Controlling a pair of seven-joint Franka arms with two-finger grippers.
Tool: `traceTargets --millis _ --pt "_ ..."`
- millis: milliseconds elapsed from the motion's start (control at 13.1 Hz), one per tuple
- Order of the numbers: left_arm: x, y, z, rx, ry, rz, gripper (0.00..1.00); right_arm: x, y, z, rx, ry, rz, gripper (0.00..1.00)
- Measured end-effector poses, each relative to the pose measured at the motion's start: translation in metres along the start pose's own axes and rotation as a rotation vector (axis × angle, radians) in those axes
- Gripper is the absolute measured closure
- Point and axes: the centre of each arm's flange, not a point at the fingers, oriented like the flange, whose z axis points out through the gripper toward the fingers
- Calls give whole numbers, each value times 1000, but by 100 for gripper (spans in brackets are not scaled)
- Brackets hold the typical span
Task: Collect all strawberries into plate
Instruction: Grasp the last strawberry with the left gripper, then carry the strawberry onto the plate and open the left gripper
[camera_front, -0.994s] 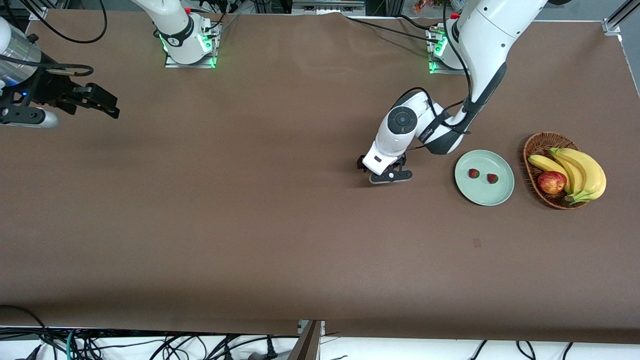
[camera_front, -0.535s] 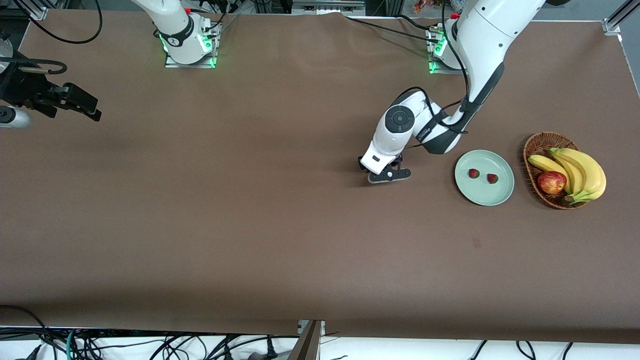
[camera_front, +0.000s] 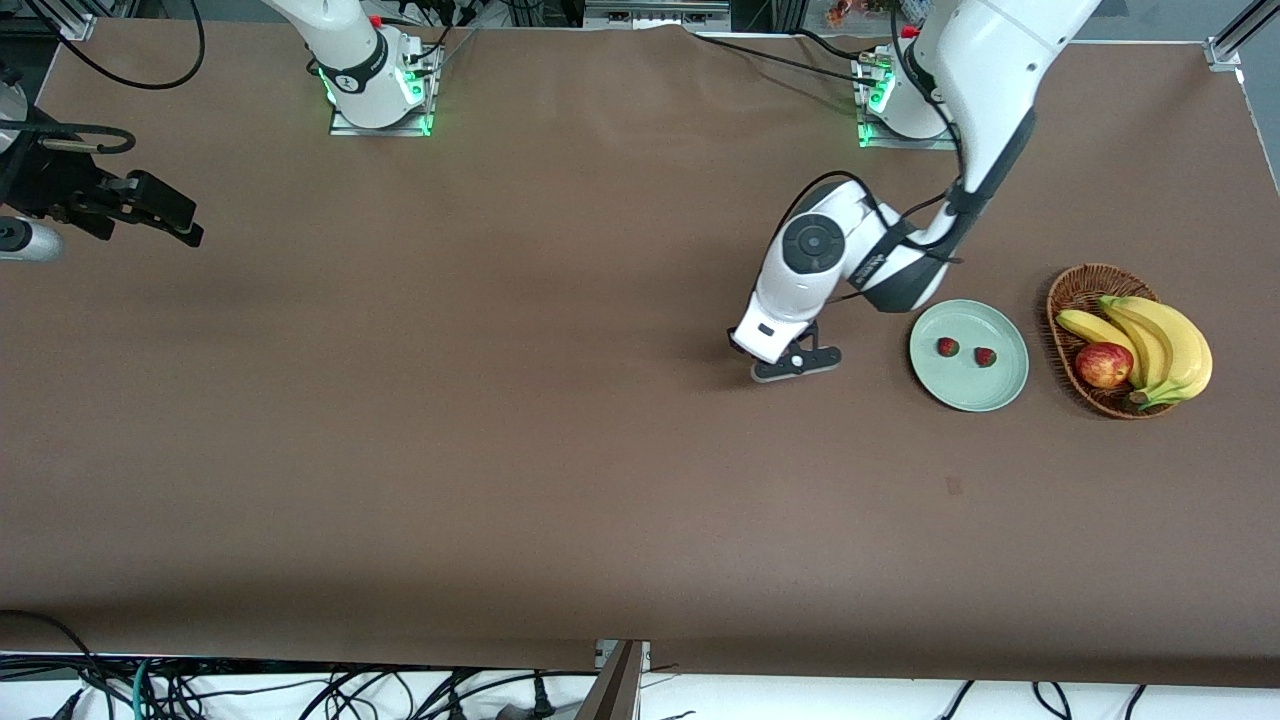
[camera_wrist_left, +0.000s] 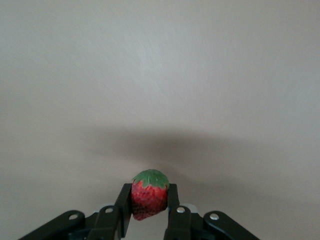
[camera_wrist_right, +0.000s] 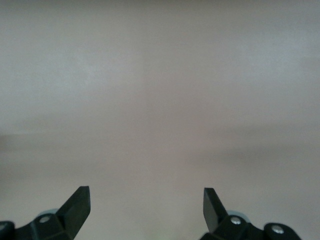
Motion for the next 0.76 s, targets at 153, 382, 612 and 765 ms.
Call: traceTargets --millis 153,382,612,765 --pt "28 -40 -35 -1 -28 17 68 1 0 0 0 4 -1 0" --pt "65 -111 -51 7 -86 77 68 1 -1 0 0 5 -1 0" --pt "97 -198 -53 9 -126 166 68 1 -3 0 1 5 -5 0" --pt "106 -256 -43 0 -153 218 68 0 -8 -1 1 6 -14 0"
